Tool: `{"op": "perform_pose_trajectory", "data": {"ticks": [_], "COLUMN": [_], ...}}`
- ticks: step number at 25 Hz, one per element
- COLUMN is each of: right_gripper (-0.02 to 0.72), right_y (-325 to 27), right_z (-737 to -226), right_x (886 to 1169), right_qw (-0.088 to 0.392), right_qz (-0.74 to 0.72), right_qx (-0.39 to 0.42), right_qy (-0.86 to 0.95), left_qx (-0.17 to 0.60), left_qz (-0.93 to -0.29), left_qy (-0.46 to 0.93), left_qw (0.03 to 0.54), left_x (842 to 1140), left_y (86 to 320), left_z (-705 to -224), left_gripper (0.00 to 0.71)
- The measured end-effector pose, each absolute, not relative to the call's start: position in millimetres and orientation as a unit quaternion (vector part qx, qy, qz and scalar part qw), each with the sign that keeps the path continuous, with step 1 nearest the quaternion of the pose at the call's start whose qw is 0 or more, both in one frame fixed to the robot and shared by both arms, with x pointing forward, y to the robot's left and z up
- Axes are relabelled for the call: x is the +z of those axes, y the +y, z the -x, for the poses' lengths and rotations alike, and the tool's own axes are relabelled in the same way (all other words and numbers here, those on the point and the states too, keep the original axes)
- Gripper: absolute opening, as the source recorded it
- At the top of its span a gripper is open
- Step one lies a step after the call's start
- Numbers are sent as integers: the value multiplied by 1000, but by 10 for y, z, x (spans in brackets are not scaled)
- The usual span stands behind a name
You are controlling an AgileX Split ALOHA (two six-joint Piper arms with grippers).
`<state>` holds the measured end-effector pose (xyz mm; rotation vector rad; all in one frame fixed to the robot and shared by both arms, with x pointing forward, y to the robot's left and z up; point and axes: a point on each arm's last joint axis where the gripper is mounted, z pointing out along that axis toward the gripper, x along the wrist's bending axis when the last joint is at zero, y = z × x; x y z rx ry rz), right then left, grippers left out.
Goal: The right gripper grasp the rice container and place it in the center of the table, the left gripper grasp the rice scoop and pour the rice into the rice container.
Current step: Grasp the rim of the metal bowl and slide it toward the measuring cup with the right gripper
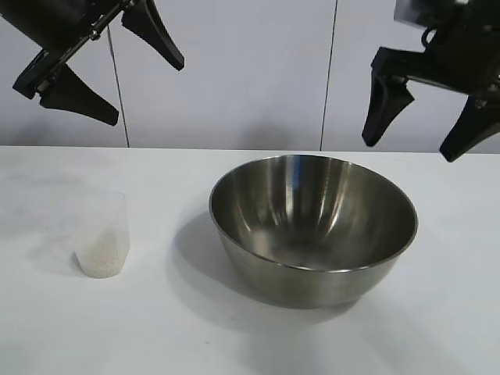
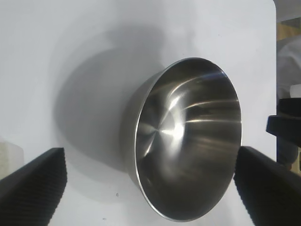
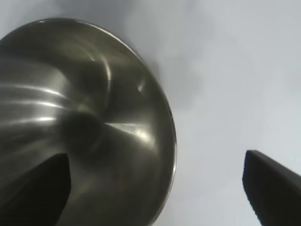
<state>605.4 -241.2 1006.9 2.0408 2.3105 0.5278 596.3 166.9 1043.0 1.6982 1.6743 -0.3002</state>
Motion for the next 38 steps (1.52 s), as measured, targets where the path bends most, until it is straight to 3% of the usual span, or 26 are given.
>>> {"op": "perform_pose_trajectory", "data": {"ticks": [7, 29, 32, 38], "right_gripper": [683, 638, 571, 288], "right_y": [-2394, -2132, -2132, -2133], "right_z": [-6180, -6279, -6280, -6274], "right_x": [9709, 9253, 9187, 9181], "right_qw": [-14, -27, -33, -36], "right_qz": [-662, -635, -637, -636], "right_qx": [151, 145, 138, 135], "right_qy": [734, 759, 758, 759], "left_qx": [-116, -109, -109, -109], "left_qz": [-659, -655, -655, -655], "left_qy": [650, 652, 652, 652], "left_qw": [361, 366, 366, 366], "left_x": [10430, 10434, 10434, 10434], "left_y": [1669, 1673, 1673, 1673], "left_z": [-5963, -5980, -5980, -5980], "left_gripper": [694, 694, 694, 694]}}
